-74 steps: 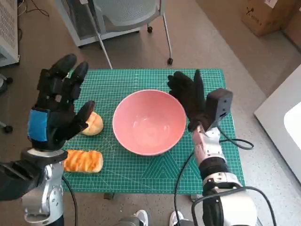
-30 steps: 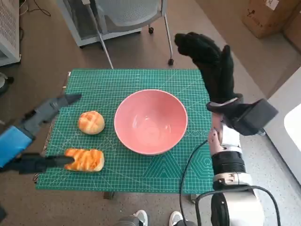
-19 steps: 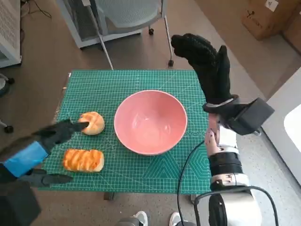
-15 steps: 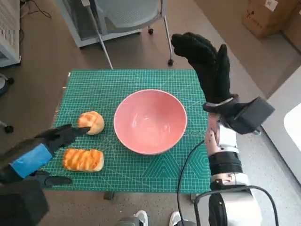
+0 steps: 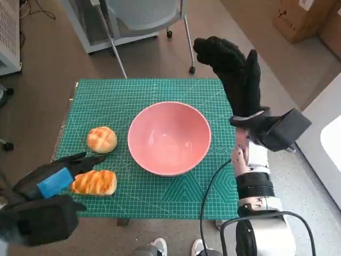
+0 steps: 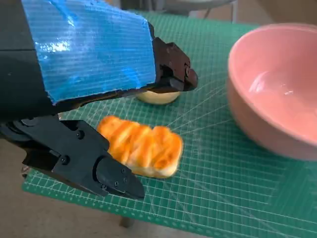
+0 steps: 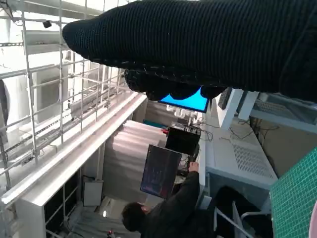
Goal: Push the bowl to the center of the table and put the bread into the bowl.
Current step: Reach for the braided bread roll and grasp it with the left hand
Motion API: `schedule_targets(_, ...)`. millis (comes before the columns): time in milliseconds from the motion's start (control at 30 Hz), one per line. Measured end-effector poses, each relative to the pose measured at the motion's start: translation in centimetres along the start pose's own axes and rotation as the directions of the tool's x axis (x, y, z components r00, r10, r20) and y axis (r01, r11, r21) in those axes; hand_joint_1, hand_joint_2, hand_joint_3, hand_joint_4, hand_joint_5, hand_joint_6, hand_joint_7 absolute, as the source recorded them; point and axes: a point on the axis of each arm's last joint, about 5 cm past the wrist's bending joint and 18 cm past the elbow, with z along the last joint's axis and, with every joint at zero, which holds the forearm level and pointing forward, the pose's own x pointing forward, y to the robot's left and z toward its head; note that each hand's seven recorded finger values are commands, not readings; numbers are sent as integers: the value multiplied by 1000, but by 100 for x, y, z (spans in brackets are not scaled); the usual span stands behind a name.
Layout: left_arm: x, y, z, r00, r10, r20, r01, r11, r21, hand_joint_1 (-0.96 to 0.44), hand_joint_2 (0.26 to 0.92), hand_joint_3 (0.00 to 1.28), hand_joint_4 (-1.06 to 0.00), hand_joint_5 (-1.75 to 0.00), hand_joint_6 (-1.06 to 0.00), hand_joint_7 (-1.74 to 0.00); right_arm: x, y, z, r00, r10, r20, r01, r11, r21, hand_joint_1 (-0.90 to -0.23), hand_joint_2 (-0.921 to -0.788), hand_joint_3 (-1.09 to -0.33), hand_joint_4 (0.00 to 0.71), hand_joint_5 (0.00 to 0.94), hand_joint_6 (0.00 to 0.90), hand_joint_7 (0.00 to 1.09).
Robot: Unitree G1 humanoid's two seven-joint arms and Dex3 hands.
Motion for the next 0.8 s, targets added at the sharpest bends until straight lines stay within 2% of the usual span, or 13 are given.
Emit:
schedule_targets(233,189,-145,-105,999,17,-46,-15,999,33,-16,791,21,-326,-25,-442,-35,-2,-14,15,1000,2,5,-2,1000,0,-575,-921,-446,328,6,498,18)
schedule_targets(433,327,-237,-158,997,45,-69,-40,997,59,31,841,19,-464,-30,-551,-45,-4,-27,29,1000,3,10,-3,1000,-6,-573,-921,-441,327,5,498,16)
schedule_targets(533,384,-273,-180,996,59,-71,-53,996,73,66,872,23,-560,-48,-642,-69,-12,-32,29,1000,2,10,-2,1000,-9,-570,-921,-439,324,3,497,15)
schedule_targets(600,416,-293,-195,995,67,-71,-60,994,96,96,899,35,-684,-71,-744,-97,-20,-35,27,1000,1,8,-1,1000,-9,-564,-921,-438,322,1,497,15)
schedule_targets(633,433,-303,-205,995,70,-70,-63,993,105,102,904,39,-711,-77,-765,-103,-25,-35,25,1000,1,8,-1,1000,-10,-562,-921,-438,322,1,497,15)
schedule_targets(667,446,-310,-212,995,75,-68,-67,991,117,66,910,67,-678,-489,-699,-503,-31,-36,23,1000,0,7,0,1000,-10,-558,-921,-438,321,1,497,15)
schedule_targets(733,466,-321,-230,995,82,-61,-74,988,135,35,915,90,-660,-868,-639,-825,-41,-37,20,1000,0,5,0,1000,-11,-554,-921,-439,320,0,497,14)
schedule_targets(800,485,-328,-252,995,90,-50,-81,985,154,16,918,84,-672,-1100,-629,-976,-55,-40,18,1000,0,4,0,1000,-14,-553,-921,-440,317,0,497,13)
